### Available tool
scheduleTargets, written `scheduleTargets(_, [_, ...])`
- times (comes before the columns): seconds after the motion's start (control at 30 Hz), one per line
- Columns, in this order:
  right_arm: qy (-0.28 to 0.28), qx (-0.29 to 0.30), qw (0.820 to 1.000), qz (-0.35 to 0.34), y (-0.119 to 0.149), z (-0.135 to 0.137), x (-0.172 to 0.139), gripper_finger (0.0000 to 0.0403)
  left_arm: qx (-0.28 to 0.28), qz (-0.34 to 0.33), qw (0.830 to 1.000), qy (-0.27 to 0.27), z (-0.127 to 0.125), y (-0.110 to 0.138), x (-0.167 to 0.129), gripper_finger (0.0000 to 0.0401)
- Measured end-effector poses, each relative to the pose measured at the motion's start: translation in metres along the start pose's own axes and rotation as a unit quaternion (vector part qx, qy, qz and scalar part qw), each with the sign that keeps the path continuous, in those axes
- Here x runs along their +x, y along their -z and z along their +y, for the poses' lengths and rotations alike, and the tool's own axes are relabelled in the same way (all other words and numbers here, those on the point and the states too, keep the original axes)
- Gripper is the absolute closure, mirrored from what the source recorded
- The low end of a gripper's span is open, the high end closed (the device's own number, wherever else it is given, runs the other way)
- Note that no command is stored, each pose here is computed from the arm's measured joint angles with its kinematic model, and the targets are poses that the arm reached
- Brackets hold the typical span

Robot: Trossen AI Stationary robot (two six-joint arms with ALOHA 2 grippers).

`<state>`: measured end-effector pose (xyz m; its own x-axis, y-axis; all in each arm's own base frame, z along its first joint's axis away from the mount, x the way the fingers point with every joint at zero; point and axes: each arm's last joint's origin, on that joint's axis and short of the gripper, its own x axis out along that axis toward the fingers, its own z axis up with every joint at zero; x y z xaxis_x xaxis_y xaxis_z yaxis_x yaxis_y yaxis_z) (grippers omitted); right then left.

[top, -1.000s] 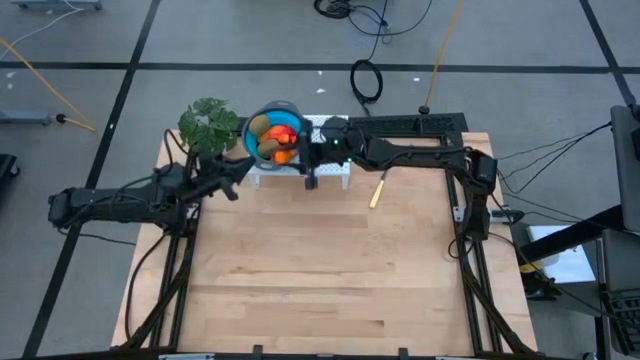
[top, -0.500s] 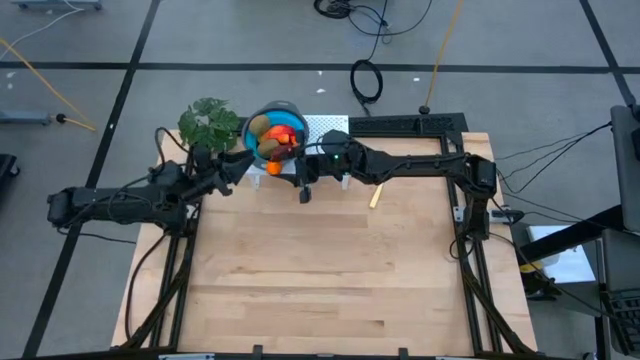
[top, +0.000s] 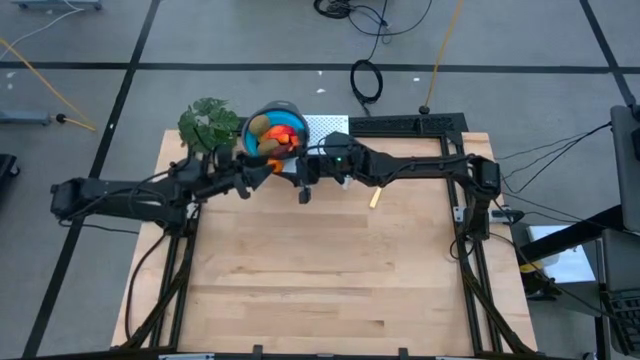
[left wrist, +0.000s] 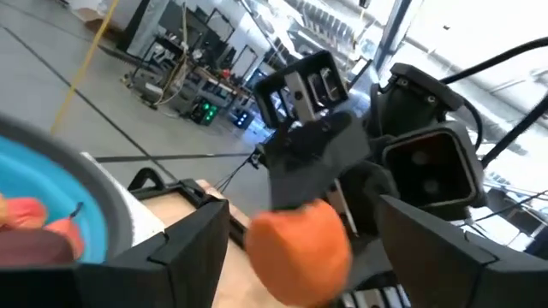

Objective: Pick & Place Fruit
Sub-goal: Put the peas into the strainer bowl on the shelf

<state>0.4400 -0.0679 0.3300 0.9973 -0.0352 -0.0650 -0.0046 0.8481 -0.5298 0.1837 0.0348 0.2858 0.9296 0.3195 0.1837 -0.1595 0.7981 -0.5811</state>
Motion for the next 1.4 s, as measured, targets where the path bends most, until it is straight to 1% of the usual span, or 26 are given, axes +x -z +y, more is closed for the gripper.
scheduleTargets(0.07, [0.011,-0.009,1.000,0.006,0.000,-0.001,-0.001,0.0261,0.000,0.003,1.000,0.005,-0.002,-0.001,0.003,0.0107])
scheduleTargets(0.2, [0.011,-0.011,1.000,0.006,0.000,-0.001,-0.001,0.0261,0.007,0.013,1.000,0.001,-0.003,-0.001,0.011,0.0107])
scheduleTargets(0.27, [0.010,-0.010,1.000,0.007,0.000,-0.001,-0.001,0.0261,0.017,0.028,0.999,-0.003,-0.004,0.000,0.015,0.0107])
scheduleTargets(0.47, [0.011,-0.010,1.000,0.007,0.000,-0.001,-0.001,0.0261,0.024,0.067,0.997,-0.025,-0.008,-0.003,0.022,0.0107])
scheduleTargets(0.67, [0.009,-0.010,1.000,0.009,0.000,-0.001,-0.001,0.0261,0.023,0.068,0.997,-0.030,-0.010,-0.007,0.023,0.0112])
scheduleTargets(0.77, [0.007,-0.010,1.000,0.012,0.001,0.000,-0.001,0.0261,0.019,0.069,0.997,-0.031,-0.010,-0.007,0.023,0.0136])
scheduleTargets(1.0, [0.005,-0.010,1.000,0.010,0.000,0.000,-0.001,0.0261,0.020,0.069,0.997,-0.035,-0.010,-0.007,0.023,0.0216])
scheduleTargets(1.13, [0.005,-0.010,1.000,0.012,0.001,0.000,-0.001,0.0259,0.019,0.068,0.997,-0.034,-0.010,-0.007,0.023,0.0254])
scheduleTargets(1.2, [0.002,-0.010,1.000,0.016,0.001,0.001,-0.001,0.0251,0.018,0.069,0.997,-0.034,-0.010,-0.007,0.023,0.0266])
scheduleTargets(1.3, [-0.002,-0.005,1.000,0.022,0.002,0.002,-0.001,0.0227,0.016,0.072,0.997,-0.031,-0.010,-0.006,0.023,0.0274])
scheduleTargets(1.4, [-0.006,0.021,0.999,0.030,0.004,0.002,-0.001,0.0197,0.011,0.074,0.997,-0.032,-0.010,-0.006,0.023,0.0274])
